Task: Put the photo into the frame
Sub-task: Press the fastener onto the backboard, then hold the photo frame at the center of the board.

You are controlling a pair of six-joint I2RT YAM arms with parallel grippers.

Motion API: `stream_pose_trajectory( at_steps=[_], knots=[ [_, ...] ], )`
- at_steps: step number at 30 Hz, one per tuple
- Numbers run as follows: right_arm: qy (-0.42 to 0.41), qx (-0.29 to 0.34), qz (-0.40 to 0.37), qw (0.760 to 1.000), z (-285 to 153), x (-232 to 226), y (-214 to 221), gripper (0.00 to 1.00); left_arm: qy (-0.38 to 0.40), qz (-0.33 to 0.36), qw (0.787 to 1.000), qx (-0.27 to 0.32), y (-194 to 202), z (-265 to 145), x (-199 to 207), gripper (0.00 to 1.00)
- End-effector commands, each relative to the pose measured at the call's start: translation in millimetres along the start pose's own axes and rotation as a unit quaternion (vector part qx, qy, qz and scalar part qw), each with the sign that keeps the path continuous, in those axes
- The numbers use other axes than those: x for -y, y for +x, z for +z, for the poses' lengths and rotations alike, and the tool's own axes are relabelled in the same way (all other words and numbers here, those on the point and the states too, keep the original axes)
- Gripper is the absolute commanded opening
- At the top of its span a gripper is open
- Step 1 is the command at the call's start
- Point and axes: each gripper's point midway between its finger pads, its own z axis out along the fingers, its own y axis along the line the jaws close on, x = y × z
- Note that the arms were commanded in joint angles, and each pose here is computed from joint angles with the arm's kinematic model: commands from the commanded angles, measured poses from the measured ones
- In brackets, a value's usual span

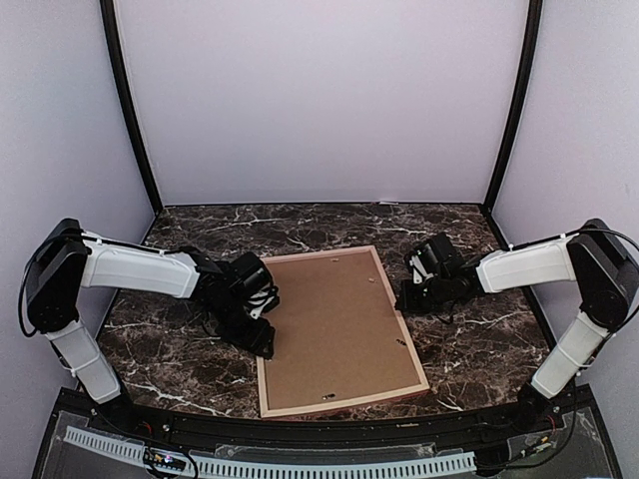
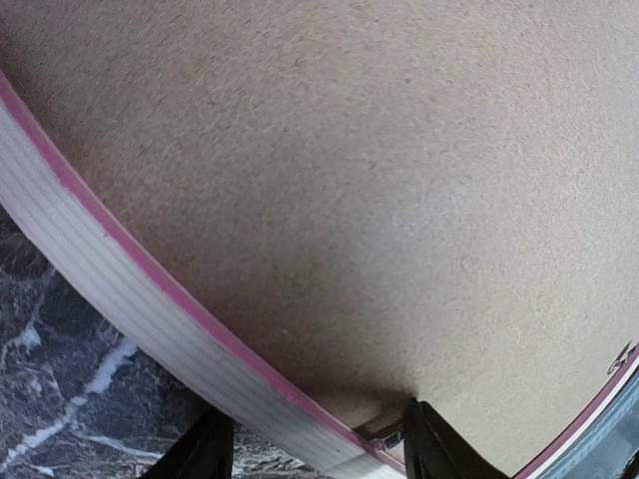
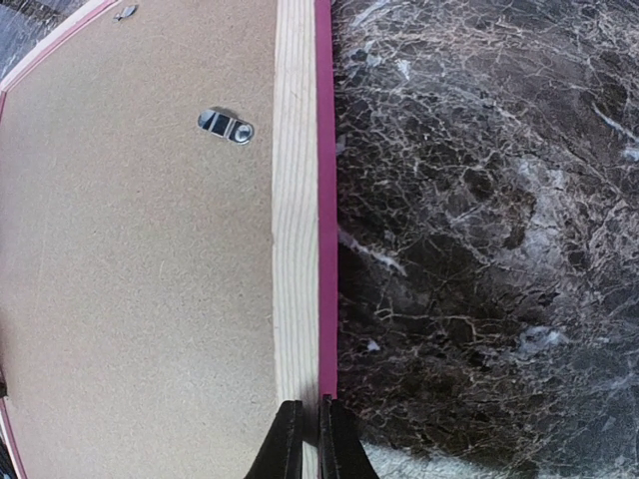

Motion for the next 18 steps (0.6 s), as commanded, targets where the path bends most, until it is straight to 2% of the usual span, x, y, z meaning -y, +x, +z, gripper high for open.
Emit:
stream_pose_trajectory(
  at_steps=[1, 5, 10, 14, 18],
  knots=[
    [0.047, -0.052, 0.003, 0.998, 8.6, 24.6, 28.6, 0.09, 0.020, -0.003, 1.000, -0.011, 2.3, -12.8, 4.2, 0.63],
    [0.043, -0.052, 0.004, 0.998, 8.6, 23.1, 28.5, 0.09, 0.024, -0.023, 0.999, 0.014, -13.0, -18.8, -2.2, 0.70],
    [0.037, -0.051, 0.006, 0.998, 8.0, 20.7, 28.3, 0.09, 0.029, -0.045, 0.998, 0.036, -31.3, -18.3, -11.6, 0.70],
    [0.026, -0.050, 0.010, 0.998, 5.4, 17.2, 29.6, 0.09, 0.026, -0.056, 0.997, 0.036, -40.8, -10.3, -20.9, 0.64],
    [0.005, -0.047, 0.018, 0.999, 1.5, 9.1, 31.5, 0.09, 0.015, -0.058, 0.997, 0.039, -50.3, -6.0, -27.3, 0.54]
  ],
)
